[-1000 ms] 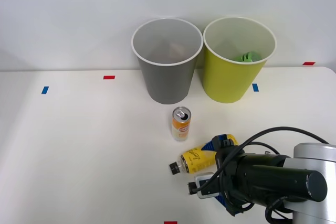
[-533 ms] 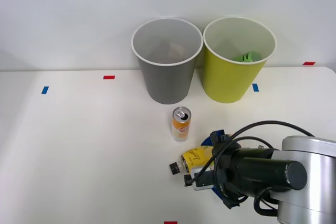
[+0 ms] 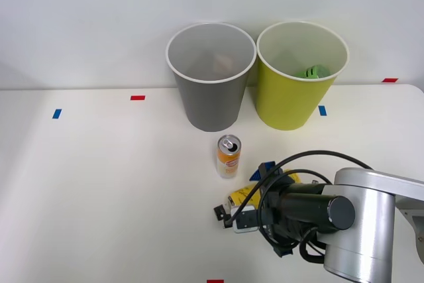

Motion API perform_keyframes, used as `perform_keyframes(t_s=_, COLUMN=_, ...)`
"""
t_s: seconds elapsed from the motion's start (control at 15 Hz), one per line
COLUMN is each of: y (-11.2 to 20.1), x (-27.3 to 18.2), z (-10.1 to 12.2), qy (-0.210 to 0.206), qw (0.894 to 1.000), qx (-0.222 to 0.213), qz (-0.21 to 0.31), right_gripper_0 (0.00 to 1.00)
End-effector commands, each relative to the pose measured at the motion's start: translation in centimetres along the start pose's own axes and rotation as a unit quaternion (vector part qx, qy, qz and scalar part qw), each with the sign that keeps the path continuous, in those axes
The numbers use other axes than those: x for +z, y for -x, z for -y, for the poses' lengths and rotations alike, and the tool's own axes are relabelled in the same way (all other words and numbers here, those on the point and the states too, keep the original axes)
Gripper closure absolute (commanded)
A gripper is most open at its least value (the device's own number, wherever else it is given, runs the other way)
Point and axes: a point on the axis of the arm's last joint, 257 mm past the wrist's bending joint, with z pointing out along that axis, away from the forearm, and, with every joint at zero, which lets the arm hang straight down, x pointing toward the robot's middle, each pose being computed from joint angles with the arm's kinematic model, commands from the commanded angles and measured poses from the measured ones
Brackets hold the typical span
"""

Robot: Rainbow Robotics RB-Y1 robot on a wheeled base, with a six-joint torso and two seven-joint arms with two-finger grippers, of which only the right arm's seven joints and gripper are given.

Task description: Put cans in the gray bin, plastic bottles in the light green bin

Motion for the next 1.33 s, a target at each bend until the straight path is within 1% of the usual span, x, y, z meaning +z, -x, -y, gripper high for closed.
perform_keyframes(t_s=0.07, y=0.1, x=0.5, z=0.1, qy=0.001, qw=1.0, qx=0.0, qz=-0.001, right_gripper_0=0.0)
perform_keyframes(t_s=0.4, y=0.7, x=1.5, z=0.4, qy=0.001, qw=1.0, qx=0.004, qz=0.0, right_gripper_0=0.0)
perform_keyframes(t_s=0.53, y=0.5, x=1.8, z=1.0, qy=-0.003, qw=1.0, qx=0.005, qz=-0.003, right_gripper_0=0.0)
perform_keyframes(t_s=0.67, y=0.3, x=2.0, z=1.1, qy=-0.003, qw=1.0, qx=0.002, qz=-0.005, right_gripper_0=0.0)
perform_keyframes(t_s=1.07, y=0.2, x=2.1, z=1.1, qy=-0.002, qw=1.0, qx=-0.007, qz=-0.007, right_gripper_0=0.0)
perform_keyframes(t_s=1.33, y=-0.3, x=2.2, z=1.0, qy=0.001, qw=1.0, qx=-0.018, qz=-0.024, right_gripper_0=0.01)
